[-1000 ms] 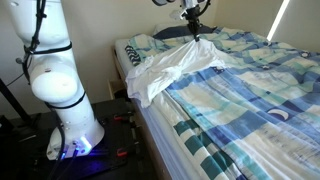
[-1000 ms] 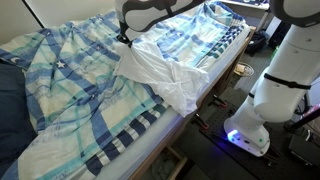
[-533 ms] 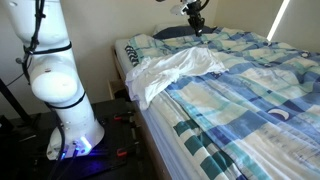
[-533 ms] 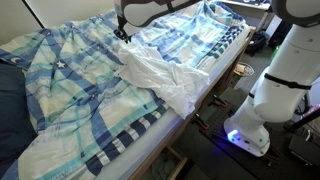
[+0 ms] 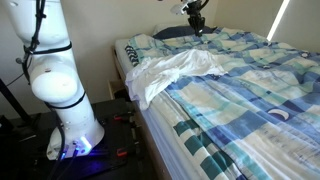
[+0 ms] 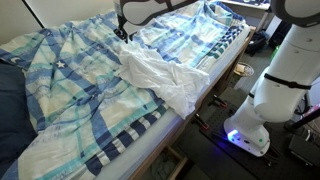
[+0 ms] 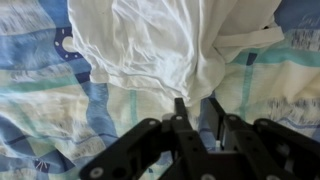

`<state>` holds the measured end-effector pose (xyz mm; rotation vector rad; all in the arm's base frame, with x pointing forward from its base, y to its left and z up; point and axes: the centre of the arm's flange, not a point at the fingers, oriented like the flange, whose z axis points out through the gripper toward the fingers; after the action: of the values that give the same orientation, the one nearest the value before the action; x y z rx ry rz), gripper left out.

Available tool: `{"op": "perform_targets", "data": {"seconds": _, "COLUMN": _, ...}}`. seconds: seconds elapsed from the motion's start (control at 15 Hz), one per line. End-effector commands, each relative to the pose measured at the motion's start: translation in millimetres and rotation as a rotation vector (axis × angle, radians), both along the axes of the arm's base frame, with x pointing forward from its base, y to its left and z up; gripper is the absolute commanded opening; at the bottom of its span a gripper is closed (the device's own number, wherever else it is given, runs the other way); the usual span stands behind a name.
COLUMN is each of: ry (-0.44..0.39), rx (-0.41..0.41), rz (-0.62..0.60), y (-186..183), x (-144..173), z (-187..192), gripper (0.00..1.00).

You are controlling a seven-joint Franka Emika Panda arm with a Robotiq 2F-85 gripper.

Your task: Fold the white t-sheet on the bed

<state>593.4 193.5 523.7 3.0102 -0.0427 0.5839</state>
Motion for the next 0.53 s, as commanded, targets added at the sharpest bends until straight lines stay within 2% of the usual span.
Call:
{"op": "perform_targets", "data": {"seconds": 0.0, "ry": 0.071, "rx": -0.016, "rz": -0.03, "y": 2, "x": 10, "z": -16, "gripper": 0.62}}
{"op": "perform_targets", "data": {"seconds": 0.33, "ry": 0.151, "rx": -0.03, "rz": -0.032, "y": 7, "x": 12, "z": -49, "gripper": 0.98}}
{"op": "perform_targets", "data": {"seconds": 0.47, "ry": 0.164, "rx": -0.032, "rz": -0.029, "y": 10, "x": 11, "z": -56, "gripper": 1.0}}
